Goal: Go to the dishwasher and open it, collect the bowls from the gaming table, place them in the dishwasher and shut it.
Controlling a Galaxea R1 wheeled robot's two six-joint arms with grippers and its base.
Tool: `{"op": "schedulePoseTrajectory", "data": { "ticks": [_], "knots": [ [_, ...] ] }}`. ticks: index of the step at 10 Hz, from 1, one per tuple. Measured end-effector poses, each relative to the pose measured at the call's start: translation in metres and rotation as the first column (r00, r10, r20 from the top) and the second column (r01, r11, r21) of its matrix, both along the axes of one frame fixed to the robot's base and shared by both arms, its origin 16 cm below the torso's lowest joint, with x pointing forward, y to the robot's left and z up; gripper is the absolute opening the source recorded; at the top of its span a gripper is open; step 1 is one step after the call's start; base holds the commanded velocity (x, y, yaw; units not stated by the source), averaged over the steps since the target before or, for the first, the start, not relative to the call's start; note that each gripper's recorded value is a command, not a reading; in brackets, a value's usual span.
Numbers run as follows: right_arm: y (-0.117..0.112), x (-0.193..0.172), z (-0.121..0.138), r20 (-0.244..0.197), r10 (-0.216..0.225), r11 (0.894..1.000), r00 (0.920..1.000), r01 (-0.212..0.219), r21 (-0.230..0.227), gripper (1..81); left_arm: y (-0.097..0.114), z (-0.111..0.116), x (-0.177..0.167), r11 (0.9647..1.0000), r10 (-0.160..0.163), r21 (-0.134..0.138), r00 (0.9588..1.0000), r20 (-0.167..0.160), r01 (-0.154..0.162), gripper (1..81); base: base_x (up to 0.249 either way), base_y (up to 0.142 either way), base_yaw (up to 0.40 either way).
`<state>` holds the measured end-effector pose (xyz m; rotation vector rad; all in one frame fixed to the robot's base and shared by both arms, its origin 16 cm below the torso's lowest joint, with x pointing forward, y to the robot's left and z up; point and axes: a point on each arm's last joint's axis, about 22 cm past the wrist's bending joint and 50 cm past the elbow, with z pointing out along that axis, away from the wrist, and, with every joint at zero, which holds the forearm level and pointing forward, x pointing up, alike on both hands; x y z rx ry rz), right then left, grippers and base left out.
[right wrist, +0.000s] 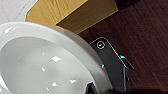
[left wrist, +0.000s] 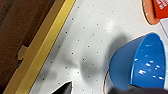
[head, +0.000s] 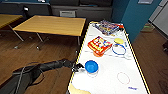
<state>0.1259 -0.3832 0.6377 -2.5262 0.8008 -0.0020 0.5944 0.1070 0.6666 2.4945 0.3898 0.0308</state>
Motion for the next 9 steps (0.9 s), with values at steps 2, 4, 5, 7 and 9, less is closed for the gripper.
{"op": "schedulePoseTrajectory", "data": {
  "ticks": [2,4,5,7,9],
  "knots": [
    [-0.003,0.0,0.0,0.001,0.0,1.0,1.0,0.0,-0.005,1.0,0.007,-0.005,0.0,0.9986,0.023,0.048,0.9997,-0.008,-0.023,81.1,0.0,0.0,0.0],
    [-0.003,0.0,0.0,0.001,0.0,1.0,1.0,0.0,-0.006,1.0,-0.009,0.002,-0.008,0.9986,-0.01,0.052,0.9999,0.002,0.01,81.1,0.0,0.0,0.0],
    [-0.003,0.0,0.0,0.001,0.0,1.0,1.0,0.0,-0.005,1.0,-0.016,0.01,-0.006,0.9988,-0.014,0.048,0.9997,0.019,0.013,81.1,0.0,0.0,0.0],
    [-0.003,0.003,0.0,0.005,0.0,1.0,1.0,0.0,-0.006,1.0,-0.017,0.028,0.015,0.9983,-0.024,0.054,0.9974,0.068,0.021,81.1,0.0,0.0,0.0],
    [-0.002,0.004,0.0,0.006,0.001,1.0,1.0,-0.001,-0.005,1.0,-0.016,0.049,0.039,0.9983,-0.022,0.056,0.9934,0.112,0.015,81.1,0.0,0.0,0.0]
  ]
}}
